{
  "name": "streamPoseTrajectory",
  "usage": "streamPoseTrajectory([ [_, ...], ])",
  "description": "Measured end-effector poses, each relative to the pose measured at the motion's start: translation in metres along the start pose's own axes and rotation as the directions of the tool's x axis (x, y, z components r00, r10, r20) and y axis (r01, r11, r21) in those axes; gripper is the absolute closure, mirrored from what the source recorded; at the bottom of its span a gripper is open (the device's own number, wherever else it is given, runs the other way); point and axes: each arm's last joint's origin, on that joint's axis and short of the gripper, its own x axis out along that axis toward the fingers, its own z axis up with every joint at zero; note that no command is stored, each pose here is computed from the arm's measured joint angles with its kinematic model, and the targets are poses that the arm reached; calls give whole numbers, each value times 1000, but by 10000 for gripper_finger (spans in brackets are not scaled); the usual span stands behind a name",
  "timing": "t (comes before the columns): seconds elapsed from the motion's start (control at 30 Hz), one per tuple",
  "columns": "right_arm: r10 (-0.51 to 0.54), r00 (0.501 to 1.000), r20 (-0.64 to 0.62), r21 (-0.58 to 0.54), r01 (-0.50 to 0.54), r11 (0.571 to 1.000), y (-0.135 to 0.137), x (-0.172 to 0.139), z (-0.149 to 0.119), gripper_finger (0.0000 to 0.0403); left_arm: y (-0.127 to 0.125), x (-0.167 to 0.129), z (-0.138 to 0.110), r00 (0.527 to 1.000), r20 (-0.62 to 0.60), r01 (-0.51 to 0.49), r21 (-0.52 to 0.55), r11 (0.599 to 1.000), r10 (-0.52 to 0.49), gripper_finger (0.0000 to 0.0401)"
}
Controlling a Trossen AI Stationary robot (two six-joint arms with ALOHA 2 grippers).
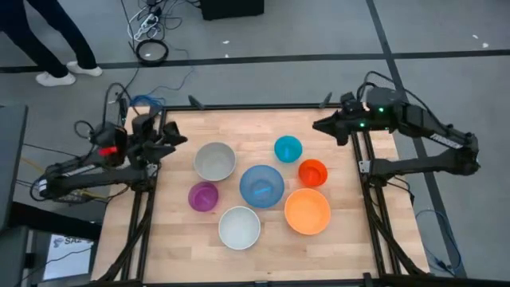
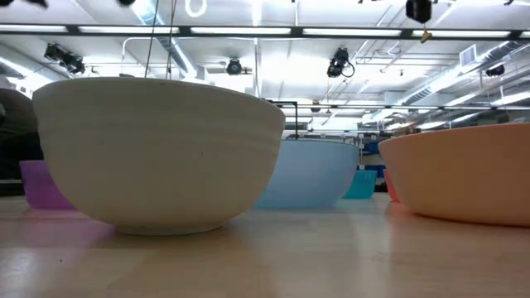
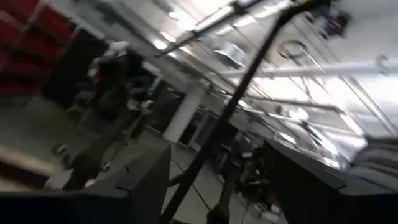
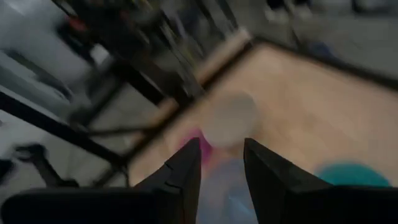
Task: Nest bowls inside each other
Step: Stack the orange bowl on top of the dark blue bowl
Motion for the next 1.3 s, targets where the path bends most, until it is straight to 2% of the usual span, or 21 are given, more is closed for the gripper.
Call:
streamPoseTrajectory([
  [0.13, -91, 988, -127, -5, 91, 996, 3, 5, 4, 291, -9, 13, 18, 999, -5, 48, 142, 989, -47, 137],
  [0.23, -48, 990, -133, -24, 45, 999, 6, 11, 7, 291, -14, 19, 29, 997, 46, 56, 188, 981, -66, 137],
  [0.33, 17, 994, -106, -8, -18, 1000, 10, 19, 13, 291, -19, 22, 37, 987, 117, 91, 186, 978, -114, 137],
  [0.53, 157, 987, -30, 75, -154, 985, 21, 31, 26, 291, -33, 18, 51, 931, 283, 180, 198, 964, -232, 137],
  [0.67, 185, 983, 5, 42, -185, 982, 24, 38, 31, 291, -40, 15, 56, 897, 326, 219, 256, 942, -297, 137],
  [0.87, 175, 984, -22, 50, -174, 983, 22, 50, 30, 291, -41, 14, 57, 889, 338, 206, 308, 929, -309, 137],
  [0.93, 176, 984, -29, 84, -173, 981, 22, 53, 30, 291, -41, 14, 57, 887, 345, 214, 277, 937, -305, 137],
  [1.03, 172, 984, -43, 107, -166, 980, 21, 59, 30, 291, -43, 14, 57, 882, 351, 273, 163, 948, -314, 137],
  [1.3, 191, 981, -17, 80, -189, 979, 23, 64, 33, 291, -43, 14, 58, 873, 381, 269, 143, 952, -304, 137],
])
